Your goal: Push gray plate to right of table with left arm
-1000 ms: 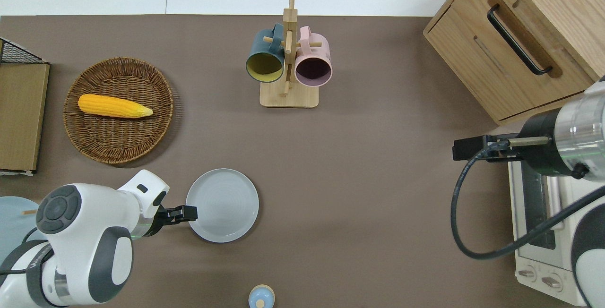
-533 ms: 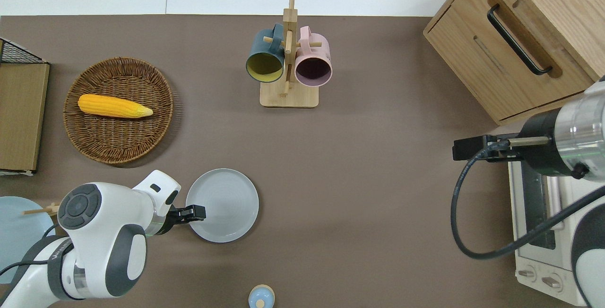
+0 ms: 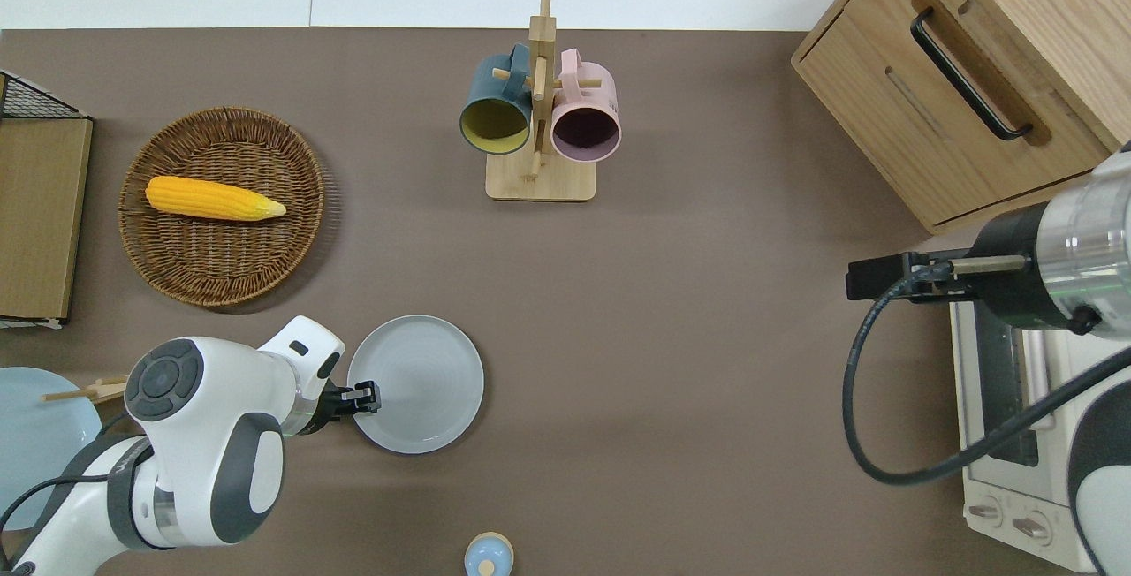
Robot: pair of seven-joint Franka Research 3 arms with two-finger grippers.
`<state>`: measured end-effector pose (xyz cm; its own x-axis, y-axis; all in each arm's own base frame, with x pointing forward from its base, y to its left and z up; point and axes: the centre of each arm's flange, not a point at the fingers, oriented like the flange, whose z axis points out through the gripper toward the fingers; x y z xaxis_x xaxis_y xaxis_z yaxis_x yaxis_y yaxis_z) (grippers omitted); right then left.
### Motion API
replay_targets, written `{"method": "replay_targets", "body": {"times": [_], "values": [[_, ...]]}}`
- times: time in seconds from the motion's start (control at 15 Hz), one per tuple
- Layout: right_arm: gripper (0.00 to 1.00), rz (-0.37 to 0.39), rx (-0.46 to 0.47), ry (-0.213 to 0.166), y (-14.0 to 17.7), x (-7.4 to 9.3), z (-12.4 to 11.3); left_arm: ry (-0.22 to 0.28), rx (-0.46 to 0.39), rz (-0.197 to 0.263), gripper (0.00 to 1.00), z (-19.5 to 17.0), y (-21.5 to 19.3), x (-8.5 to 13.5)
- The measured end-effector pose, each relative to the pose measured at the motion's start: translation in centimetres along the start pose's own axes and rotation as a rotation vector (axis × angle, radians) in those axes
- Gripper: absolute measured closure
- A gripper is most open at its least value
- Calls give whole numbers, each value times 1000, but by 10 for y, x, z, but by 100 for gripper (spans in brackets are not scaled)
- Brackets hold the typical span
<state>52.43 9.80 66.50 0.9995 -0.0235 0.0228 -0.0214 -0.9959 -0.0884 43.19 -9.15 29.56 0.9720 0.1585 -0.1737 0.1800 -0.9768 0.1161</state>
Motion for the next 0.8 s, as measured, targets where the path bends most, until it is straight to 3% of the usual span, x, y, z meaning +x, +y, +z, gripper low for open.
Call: {"method": "replay_targets", "body": {"times": [0.27, 0.8], "values": [[0, 0, 0, 0, 0, 0, 0, 3, -4, -1, 92, 0, 5, 0], [0, 0, 0, 0, 0, 0, 0, 18, -12, -9, 96, -4, 8, 1]]}}
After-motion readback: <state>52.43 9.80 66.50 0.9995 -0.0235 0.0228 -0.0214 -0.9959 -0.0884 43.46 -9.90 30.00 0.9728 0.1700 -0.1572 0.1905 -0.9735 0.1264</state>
